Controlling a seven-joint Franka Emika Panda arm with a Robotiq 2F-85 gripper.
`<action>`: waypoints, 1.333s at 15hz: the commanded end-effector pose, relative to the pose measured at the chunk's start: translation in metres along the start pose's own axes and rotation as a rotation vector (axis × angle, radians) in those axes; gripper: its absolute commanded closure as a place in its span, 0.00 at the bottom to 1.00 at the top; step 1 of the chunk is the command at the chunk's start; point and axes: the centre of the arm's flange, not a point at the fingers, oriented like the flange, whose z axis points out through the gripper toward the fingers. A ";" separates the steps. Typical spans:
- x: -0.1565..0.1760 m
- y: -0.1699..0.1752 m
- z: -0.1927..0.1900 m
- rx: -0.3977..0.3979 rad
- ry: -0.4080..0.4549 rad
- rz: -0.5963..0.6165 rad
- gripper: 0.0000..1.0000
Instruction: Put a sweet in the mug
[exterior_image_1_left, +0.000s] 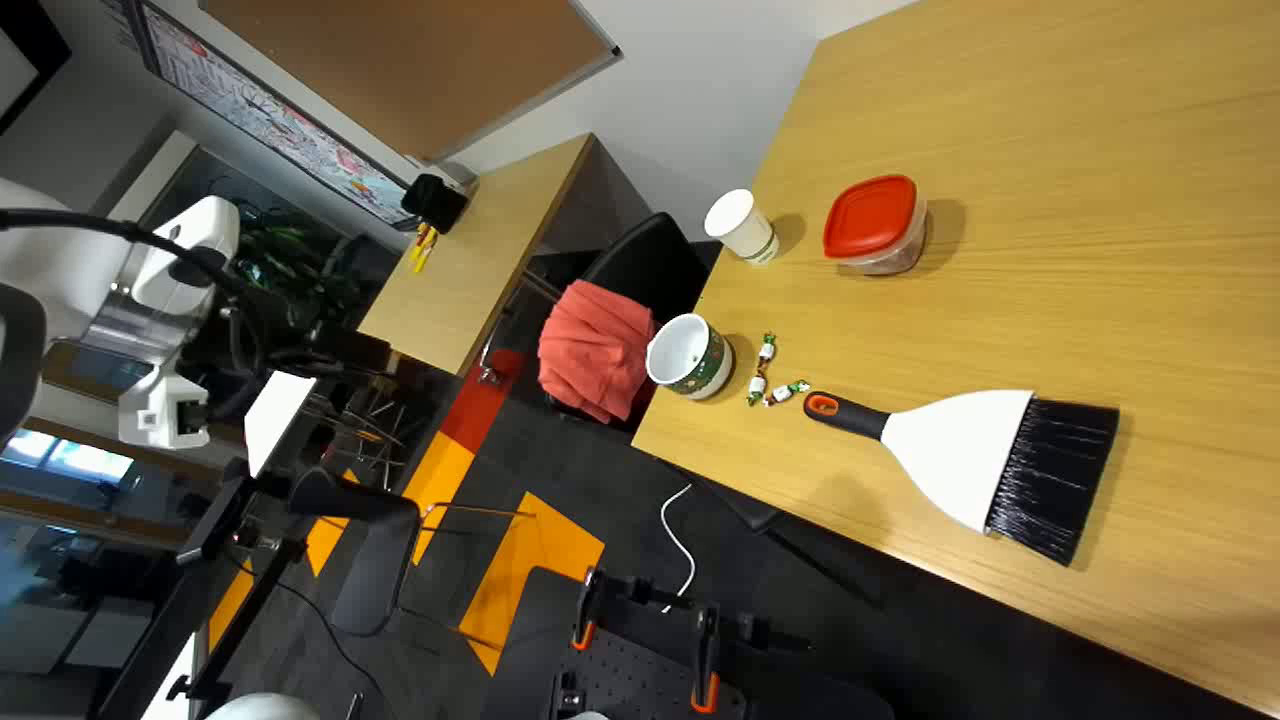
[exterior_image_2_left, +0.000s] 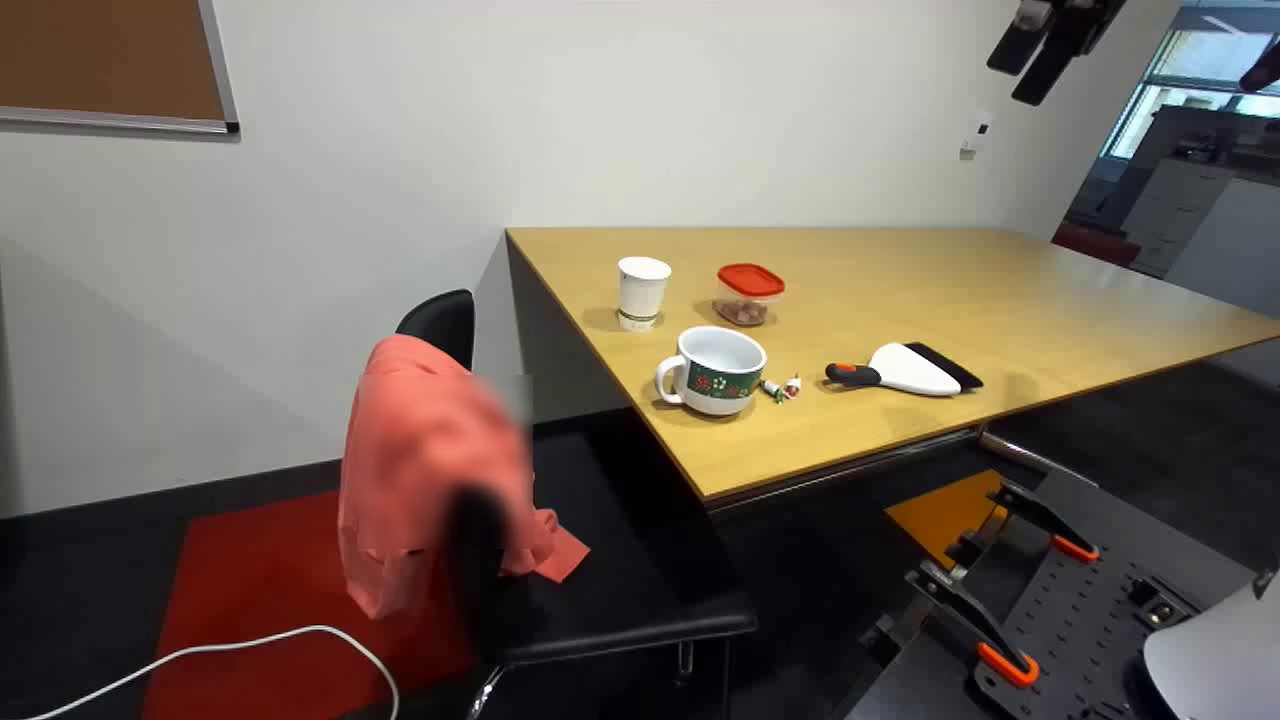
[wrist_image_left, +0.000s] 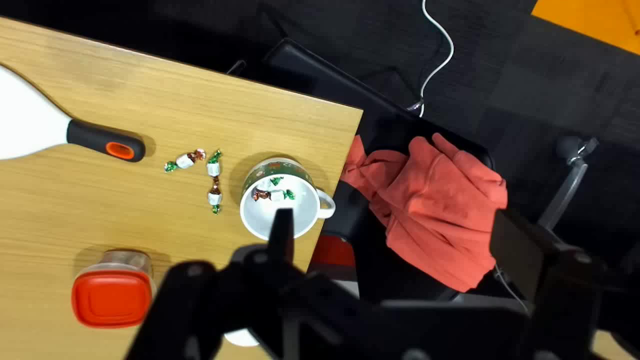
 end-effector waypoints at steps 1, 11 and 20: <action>0.000 0.000 0.000 0.000 0.000 0.000 0.00; 0.033 0.028 0.032 -0.048 0.042 0.085 0.00; 0.071 0.123 0.157 -0.245 0.083 0.290 0.00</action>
